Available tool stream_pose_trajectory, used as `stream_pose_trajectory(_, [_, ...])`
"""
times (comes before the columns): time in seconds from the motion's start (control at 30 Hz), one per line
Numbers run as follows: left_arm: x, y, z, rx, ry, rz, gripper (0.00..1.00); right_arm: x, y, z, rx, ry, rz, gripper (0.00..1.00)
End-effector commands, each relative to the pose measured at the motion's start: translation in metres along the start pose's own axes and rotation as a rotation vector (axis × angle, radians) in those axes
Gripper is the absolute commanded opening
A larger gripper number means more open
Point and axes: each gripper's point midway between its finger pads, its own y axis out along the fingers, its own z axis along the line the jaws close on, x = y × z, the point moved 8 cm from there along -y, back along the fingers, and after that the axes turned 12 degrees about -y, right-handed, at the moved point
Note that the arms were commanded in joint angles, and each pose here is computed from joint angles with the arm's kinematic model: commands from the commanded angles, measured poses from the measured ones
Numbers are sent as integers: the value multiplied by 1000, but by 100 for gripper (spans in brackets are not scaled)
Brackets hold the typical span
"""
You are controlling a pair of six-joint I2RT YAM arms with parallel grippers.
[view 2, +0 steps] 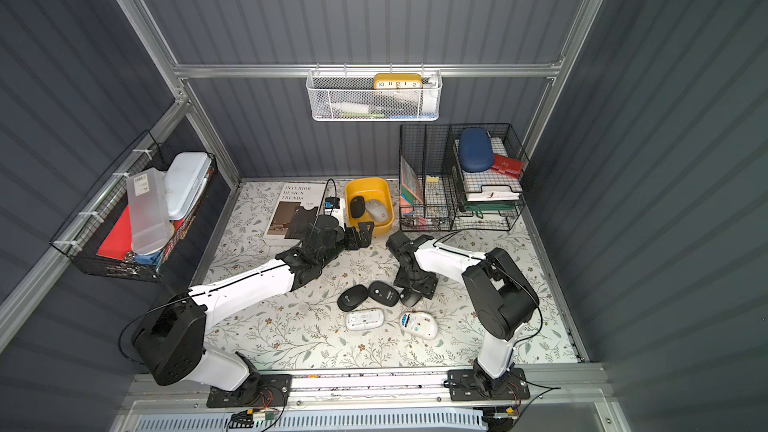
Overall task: Put the mouse in the storage box
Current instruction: Pick up the mouse from the center of the board.
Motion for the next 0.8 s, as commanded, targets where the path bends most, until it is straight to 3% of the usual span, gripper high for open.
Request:
stream_pose_trajectory(0.0, [11,-10,-3,-11,-22,-50,99,0,3,2,-13,-10,23,76])
stream_pose_trajectory(0.17, [15,-15,-4,-3,-32,-73,99,2,-5,2,1,-12,-13,64])
stream_pose_trajectory(0.37, [25,-30,-5,-1,-55,-129,99,19,-37,4,21,-43,-145,60])
stream_pose_trajectory(0.77, [51,-68,0,58,-147,-294,99,106,-110,48,87,-212,-387,58])
